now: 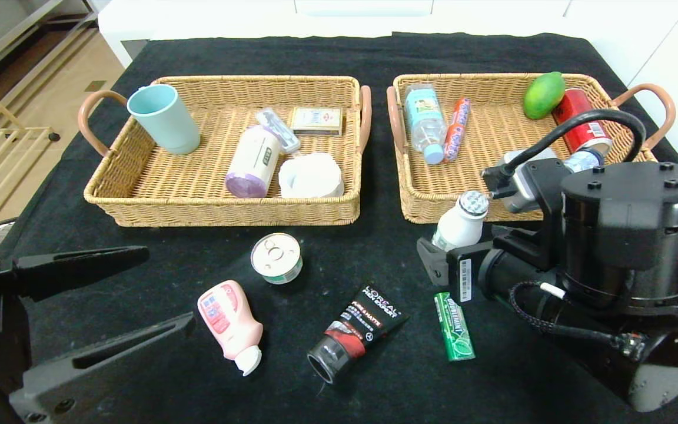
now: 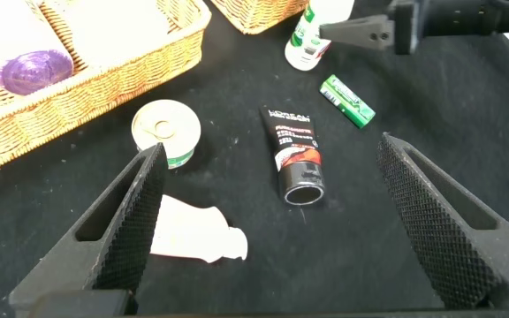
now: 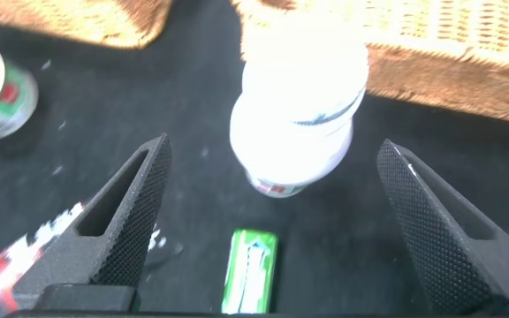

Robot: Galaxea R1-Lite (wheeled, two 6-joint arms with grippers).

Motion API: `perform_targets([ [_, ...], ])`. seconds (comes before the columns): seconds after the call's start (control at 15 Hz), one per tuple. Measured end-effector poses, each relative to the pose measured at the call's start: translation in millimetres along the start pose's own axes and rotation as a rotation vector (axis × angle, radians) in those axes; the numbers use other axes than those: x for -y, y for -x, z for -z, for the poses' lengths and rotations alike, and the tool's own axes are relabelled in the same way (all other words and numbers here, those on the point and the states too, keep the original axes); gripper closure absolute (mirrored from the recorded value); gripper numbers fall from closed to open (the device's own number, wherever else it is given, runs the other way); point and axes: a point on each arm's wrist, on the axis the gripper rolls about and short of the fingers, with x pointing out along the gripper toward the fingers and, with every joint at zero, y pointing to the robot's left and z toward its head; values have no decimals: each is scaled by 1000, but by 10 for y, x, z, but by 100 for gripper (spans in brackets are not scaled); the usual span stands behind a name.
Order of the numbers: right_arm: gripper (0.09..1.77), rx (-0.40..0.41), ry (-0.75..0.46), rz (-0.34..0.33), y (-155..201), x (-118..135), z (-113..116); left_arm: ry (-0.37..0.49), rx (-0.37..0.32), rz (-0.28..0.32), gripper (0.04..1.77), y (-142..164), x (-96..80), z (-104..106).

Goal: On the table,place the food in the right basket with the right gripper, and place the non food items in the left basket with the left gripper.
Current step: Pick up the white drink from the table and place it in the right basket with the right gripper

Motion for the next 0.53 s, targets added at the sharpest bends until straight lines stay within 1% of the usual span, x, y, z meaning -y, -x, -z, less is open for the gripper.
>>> perform_targets([
  [0.13,16,6,-6,22,-55,-2,-13,-1,3,-1,9,8,1,-3],
  [0.53,15,18,-23,45,-168,11,-38,-4,12,-3,9,29,7,-14],
])
